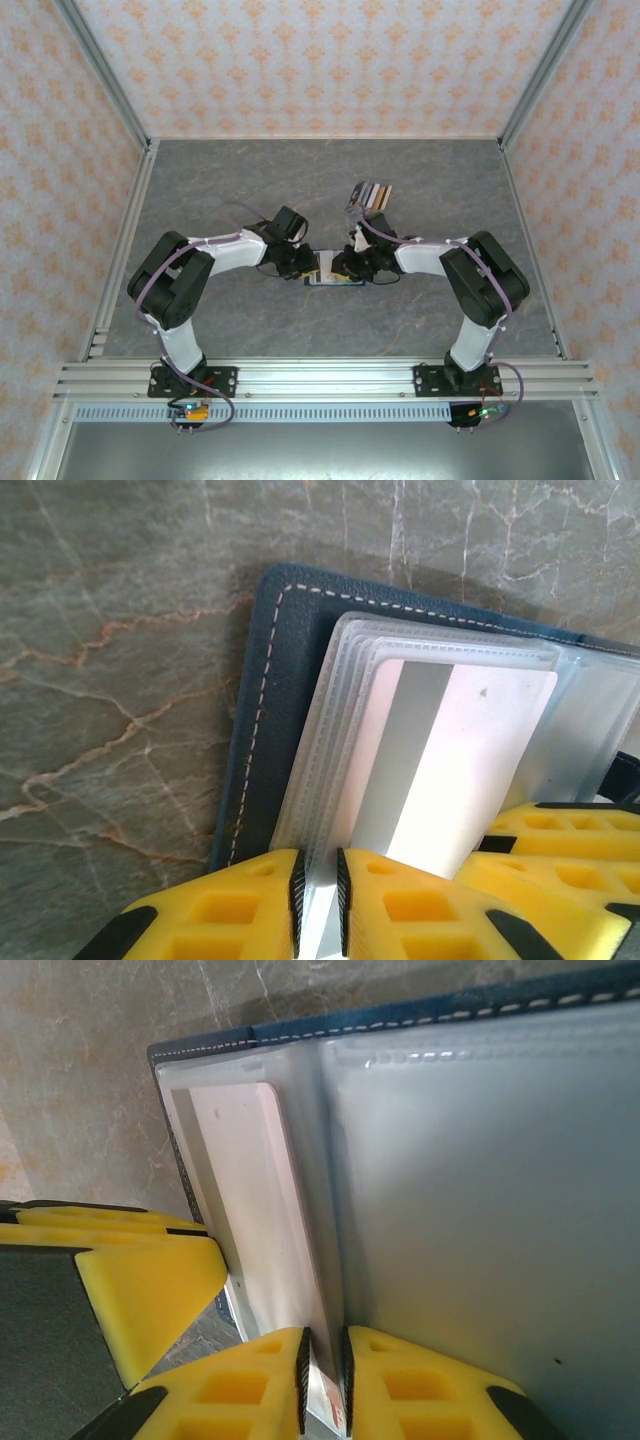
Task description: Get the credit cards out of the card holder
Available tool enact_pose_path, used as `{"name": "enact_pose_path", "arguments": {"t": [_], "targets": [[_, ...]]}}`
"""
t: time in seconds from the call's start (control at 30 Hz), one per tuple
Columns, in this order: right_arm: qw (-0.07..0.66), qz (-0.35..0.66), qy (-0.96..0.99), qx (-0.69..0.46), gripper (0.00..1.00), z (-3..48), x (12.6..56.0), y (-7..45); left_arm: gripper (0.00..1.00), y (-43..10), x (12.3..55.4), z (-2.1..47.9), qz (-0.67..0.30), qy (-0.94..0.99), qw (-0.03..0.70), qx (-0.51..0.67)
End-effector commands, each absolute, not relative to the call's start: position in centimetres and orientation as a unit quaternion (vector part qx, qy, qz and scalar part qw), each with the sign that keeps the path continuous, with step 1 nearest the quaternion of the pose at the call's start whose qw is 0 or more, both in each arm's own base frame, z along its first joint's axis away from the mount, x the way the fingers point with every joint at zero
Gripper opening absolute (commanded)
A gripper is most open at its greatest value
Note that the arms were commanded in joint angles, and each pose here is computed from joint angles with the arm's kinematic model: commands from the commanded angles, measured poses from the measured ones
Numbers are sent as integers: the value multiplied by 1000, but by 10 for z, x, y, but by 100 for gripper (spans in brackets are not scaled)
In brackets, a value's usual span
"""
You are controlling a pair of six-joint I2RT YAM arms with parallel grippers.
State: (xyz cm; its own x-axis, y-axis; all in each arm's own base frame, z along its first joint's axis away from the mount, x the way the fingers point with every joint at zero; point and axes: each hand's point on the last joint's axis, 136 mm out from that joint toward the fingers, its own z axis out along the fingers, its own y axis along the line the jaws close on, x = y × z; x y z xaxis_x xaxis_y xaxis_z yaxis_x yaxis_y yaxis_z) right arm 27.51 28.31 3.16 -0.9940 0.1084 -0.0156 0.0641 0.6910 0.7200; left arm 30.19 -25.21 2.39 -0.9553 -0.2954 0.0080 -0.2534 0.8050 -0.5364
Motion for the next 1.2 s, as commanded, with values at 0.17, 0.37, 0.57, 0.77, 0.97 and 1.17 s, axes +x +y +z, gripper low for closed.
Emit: {"name": "enact_pose_path", "arguments": {"t": [0.17,0.37,0.57,0.77,0.97,1.17], "targets": [[34,412,910,39,20,33,280,291,20,-266,291,33,-322,937,20,-134],[34,410,911,38,19,33,279,290,20,-267,291,26,-321,937,12,-136],[42,401,914,32,9,35,278,286,15,-252,290,19,-278,950,22,-142],[53,402,913,36,2,38,281,278,16,-244,289,17,-271,951,25,-148],[61,394,916,38,1,40,282,268,16,-239,292,27,-272,951,34,-144],[64,388,919,36,1,39,281,265,16,-241,294,35,-281,948,39,-140]]}}
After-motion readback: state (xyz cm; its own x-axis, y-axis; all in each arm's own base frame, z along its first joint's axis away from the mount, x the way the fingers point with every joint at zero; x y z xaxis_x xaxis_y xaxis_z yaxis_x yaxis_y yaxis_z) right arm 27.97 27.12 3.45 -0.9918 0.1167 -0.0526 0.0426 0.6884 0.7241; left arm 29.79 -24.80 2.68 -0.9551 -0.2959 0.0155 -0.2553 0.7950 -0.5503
